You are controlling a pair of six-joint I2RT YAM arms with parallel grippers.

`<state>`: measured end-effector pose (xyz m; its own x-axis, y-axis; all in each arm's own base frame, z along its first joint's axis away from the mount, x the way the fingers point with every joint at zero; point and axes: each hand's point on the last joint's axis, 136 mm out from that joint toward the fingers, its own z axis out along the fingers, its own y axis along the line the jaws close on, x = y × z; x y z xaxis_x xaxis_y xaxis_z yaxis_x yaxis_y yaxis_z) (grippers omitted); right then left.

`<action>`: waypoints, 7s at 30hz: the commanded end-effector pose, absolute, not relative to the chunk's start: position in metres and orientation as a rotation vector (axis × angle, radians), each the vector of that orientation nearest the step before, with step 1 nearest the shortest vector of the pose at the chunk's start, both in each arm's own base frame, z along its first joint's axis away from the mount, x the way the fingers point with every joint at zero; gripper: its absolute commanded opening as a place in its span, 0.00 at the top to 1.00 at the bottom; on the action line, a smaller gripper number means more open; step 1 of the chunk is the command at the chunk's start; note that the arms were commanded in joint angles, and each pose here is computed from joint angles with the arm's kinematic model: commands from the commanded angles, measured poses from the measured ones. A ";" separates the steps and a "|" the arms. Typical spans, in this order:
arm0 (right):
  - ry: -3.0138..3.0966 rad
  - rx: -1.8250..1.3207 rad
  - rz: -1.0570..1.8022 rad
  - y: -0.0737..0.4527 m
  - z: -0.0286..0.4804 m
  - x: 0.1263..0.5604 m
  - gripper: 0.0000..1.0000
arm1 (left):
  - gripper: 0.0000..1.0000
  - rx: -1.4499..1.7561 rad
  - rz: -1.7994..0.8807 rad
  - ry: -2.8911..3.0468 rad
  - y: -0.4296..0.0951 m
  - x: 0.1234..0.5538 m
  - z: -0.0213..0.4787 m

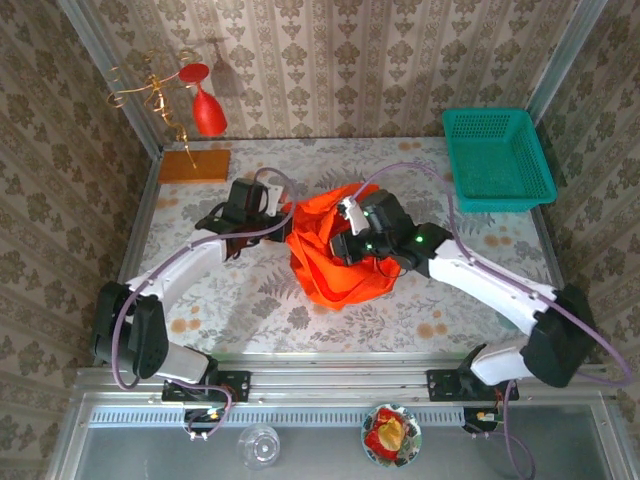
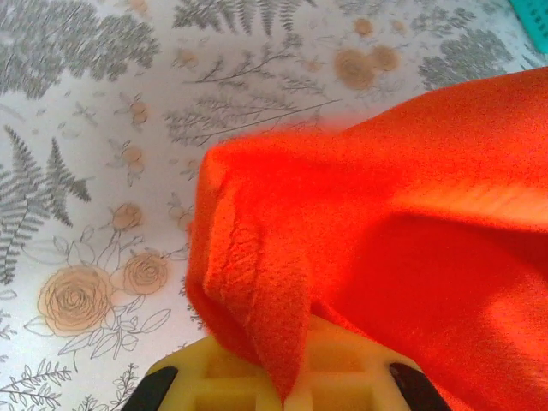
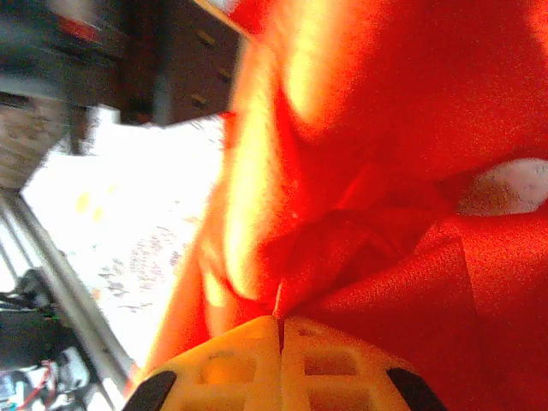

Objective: Fold the inside-out t-shirt

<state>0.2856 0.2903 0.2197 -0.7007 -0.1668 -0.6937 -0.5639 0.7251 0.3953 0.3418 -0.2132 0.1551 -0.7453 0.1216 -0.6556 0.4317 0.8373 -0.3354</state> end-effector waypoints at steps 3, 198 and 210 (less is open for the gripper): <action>1.981 -0.630 0.981 0.294 0.305 0.260 1.00 | 1.00 0.209 -0.734 2.355 -0.192 0.353 0.136; 2.601 -0.103 0.291 0.151 0.156 0.259 0.80 | 0.76 1.509 -0.320 2.290 -0.324 0.274 0.067; 2.566 0.008 0.557 0.205 0.130 0.250 0.79 | 1.00 1.208 -0.321 2.223 -0.322 0.311 0.138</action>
<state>0.2445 0.1888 0.1317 -0.8763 0.0305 -0.4809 -0.1406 0.9384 0.3157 0.2861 -0.3228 0.0890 -0.3899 0.7802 -0.4892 0.8851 0.4641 0.0346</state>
